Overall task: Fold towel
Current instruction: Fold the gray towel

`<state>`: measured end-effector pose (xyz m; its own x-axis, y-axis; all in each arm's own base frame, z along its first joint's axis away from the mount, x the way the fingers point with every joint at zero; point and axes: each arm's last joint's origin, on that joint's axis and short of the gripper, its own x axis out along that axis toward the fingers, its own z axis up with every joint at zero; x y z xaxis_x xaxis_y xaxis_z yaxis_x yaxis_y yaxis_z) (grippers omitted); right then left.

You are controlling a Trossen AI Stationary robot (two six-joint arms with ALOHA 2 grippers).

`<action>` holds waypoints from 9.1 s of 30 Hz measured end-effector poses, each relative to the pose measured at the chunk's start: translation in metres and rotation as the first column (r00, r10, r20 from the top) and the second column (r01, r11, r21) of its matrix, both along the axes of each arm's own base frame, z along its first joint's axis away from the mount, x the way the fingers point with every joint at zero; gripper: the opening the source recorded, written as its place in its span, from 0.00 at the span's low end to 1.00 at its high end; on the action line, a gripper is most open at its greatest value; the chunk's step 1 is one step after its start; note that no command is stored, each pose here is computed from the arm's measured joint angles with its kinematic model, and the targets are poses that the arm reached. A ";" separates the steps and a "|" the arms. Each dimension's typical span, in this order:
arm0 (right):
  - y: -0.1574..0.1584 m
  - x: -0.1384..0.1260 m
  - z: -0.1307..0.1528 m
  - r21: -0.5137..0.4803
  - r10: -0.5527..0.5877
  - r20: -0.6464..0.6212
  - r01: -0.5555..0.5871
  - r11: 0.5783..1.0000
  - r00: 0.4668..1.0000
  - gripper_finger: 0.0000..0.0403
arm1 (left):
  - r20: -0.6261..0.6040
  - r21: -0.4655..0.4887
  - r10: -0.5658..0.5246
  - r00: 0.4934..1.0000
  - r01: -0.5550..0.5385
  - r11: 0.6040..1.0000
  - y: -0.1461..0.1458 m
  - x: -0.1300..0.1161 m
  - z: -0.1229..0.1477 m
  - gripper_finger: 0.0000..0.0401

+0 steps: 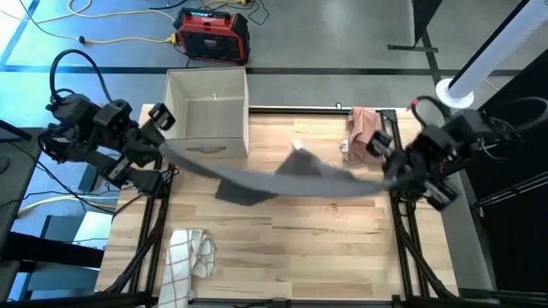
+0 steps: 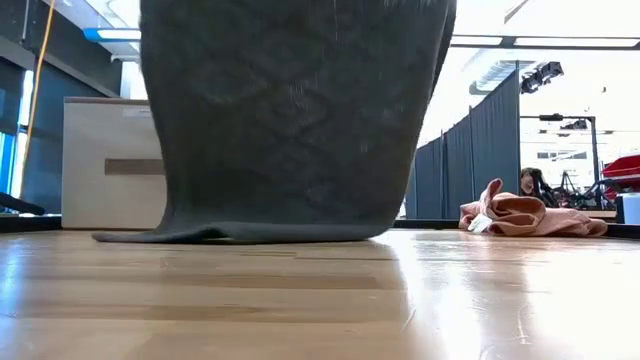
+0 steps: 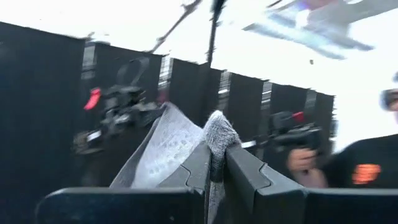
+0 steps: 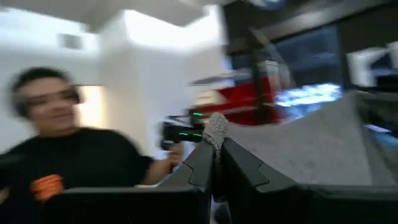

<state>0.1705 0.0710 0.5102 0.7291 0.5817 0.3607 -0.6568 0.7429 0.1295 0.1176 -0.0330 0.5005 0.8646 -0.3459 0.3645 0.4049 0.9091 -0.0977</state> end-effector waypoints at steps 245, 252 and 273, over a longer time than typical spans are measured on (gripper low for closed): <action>0.092 -0.003 -0.310 -0.251 0.032 -0.847 0.452 0.856 -0.531 0.40 | -0.965 -0.263 -0.263 -0.014 0.047 0.964 -0.102 0.110 -0.326 0.37; 0.087 0.005 -0.316 -0.279 0.083 -0.874 0.636 0.720 -0.478 0.28 | -0.997 -0.071 -0.072 0.014 0.062 0.996 -0.094 0.107 -0.337 0.28; 0.005 0.021 -0.367 -0.636 -0.182 -0.734 0.568 0.523 -0.654 0.00 | -0.990 0.134 0.136 -0.038 0.034 0.990 -0.046 0.132 -0.379 0.00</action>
<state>0.1910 0.0764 0.1435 0.0335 -0.1287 -0.9911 0.9162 0.4002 -0.0210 0.2493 -0.0785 0.1217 0.3194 -0.2359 -0.9178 -0.0816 0.9581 -0.2747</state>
